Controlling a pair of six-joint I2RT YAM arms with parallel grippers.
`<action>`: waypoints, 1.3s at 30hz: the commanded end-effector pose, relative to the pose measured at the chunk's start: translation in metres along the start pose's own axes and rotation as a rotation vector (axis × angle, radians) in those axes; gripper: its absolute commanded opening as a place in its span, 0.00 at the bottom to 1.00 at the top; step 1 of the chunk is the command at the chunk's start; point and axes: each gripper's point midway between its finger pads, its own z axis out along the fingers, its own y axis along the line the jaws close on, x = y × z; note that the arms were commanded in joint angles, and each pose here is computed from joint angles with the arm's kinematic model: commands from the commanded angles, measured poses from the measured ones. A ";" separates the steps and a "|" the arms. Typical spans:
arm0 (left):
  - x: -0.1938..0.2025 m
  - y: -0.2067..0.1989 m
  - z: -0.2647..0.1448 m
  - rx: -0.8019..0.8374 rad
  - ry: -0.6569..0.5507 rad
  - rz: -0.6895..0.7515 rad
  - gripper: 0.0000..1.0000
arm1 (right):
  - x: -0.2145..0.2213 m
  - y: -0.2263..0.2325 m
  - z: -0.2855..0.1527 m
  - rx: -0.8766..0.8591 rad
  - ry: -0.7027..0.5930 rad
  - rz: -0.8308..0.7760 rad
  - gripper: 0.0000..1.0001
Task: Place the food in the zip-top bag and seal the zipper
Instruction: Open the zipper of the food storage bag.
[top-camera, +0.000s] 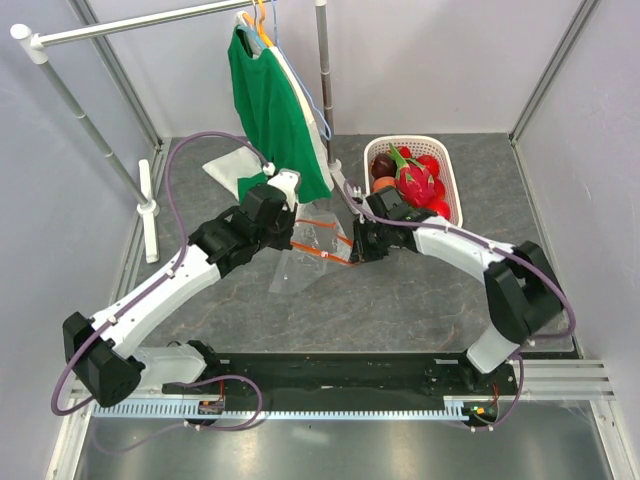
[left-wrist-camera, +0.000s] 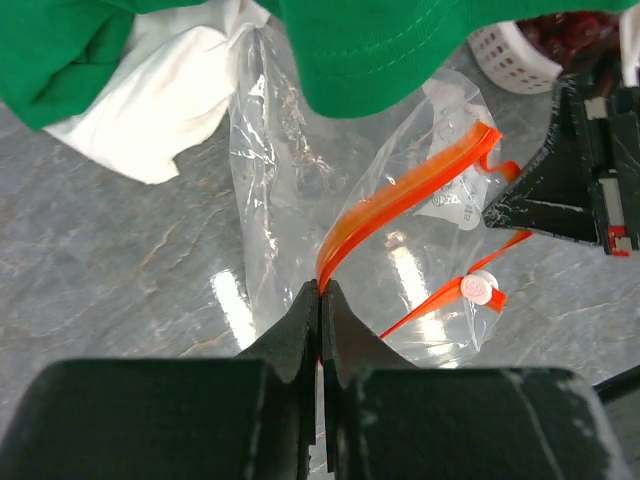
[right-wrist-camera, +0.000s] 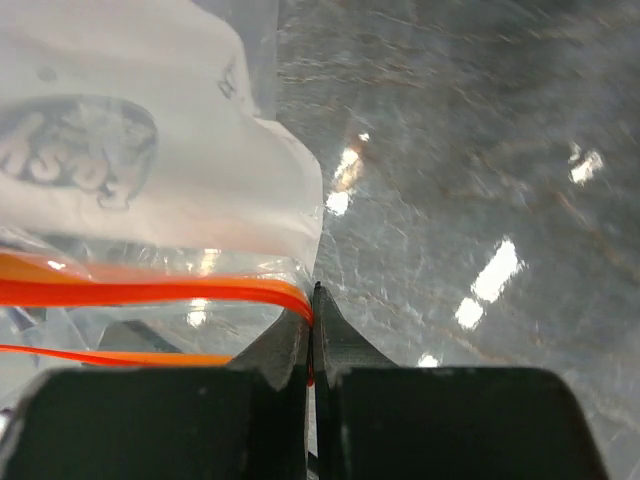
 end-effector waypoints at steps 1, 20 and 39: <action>-0.014 0.035 -0.018 -0.134 -0.056 0.074 0.02 | -0.006 -0.010 0.006 -0.010 0.096 -0.145 0.00; 0.024 0.012 0.025 -0.074 0.087 -0.066 0.02 | -0.052 0.036 -0.039 -0.209 -0.044 -0.336 0.80; 0.022 0.000 0.026 -0.016 0.099 -0.081 0.02 | -0.179 -0.141 -0.176 0.320 -0.320 -0.264 0.98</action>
